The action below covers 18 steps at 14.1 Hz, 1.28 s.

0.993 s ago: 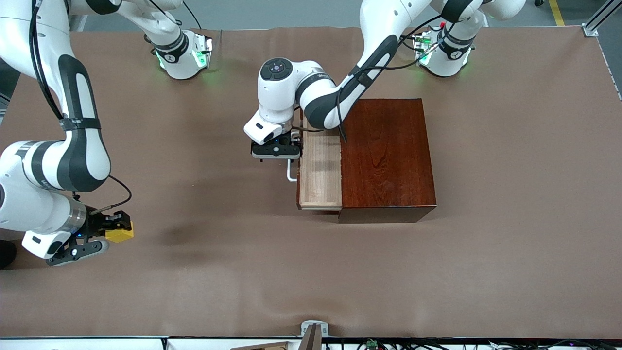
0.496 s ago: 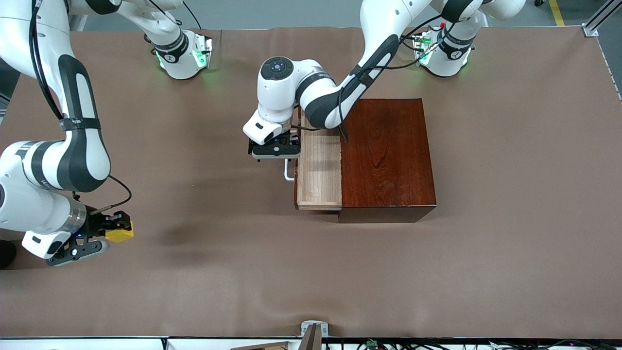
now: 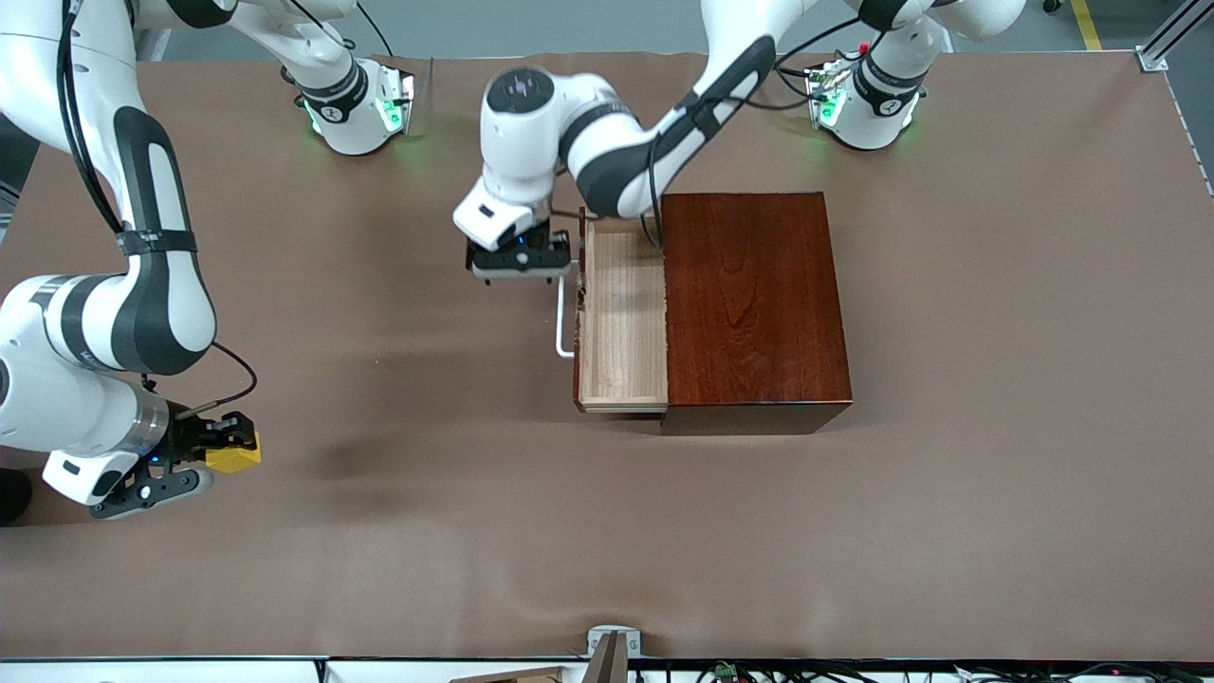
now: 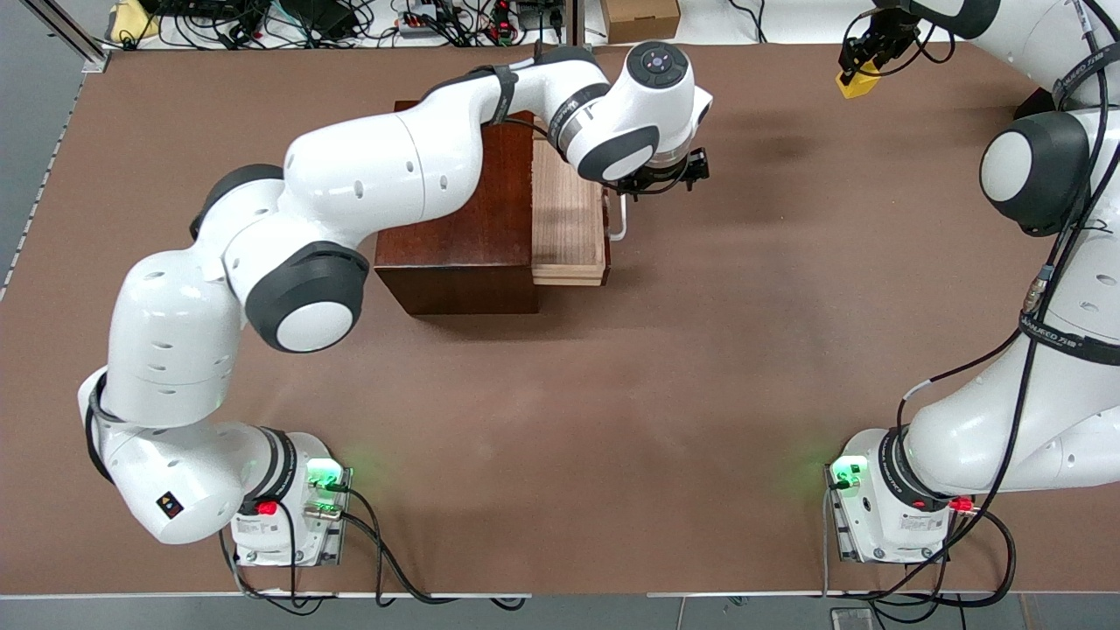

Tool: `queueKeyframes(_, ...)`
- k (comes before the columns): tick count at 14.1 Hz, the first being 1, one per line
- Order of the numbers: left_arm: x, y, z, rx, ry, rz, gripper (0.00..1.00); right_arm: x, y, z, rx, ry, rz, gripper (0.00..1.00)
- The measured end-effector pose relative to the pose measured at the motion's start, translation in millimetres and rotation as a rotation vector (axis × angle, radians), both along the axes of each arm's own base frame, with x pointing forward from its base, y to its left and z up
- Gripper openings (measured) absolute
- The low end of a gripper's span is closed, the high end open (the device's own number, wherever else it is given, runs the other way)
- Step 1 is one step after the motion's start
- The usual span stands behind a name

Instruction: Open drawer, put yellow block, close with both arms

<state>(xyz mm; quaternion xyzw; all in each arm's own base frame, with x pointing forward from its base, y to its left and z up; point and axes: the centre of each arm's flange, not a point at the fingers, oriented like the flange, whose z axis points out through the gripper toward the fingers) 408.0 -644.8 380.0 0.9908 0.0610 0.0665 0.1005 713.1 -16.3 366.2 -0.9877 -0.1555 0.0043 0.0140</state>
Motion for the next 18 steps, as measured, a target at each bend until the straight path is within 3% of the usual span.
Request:
queueKeyframes(2, -0.5, 6.7, 32.5, -0.018, 0.021, 0.022, 1.0, 0.1, 0.4, 0.4, 0.0, -0.002, 0.024, 0.56)
queueKeyframes(5, 23.6, 48.9, 104.1, -0.032, 0.064, 0.107, 1.0, 0.9, 6.5, 7.5, 0.005, -0.012, 0.065, 0.56)
queueKeyframes(8, 52.6, 134.8, 189.3, 0.027, 0.092, 0.175, 1.0, -2.2, 25.5, 21.4, 0.023, -0.016, 0.13, 0.56)
queueKeyframes(10, 69.9, 195.2, 224.9, 0.086, 0.102, 0.154, 1.0, -3.9, 41.0, 30.4, 0.036, -0.025, 0.195, 0.56)
queueKeyframes(14, 116.2, 312.4, 253.6, 0.155, 0.137, 0.124, 1.0, -6.7, 70.9, 40.0, 0.06, -0.045, 0.377, 0.56)
queueKeyframes(18, 134.1, 398.7, 268.4, 0.183, 0.156, 0.075, 1.0, -17.0, 110.6, 51.5, 0.097, -0.038, 0.605, 0.56)
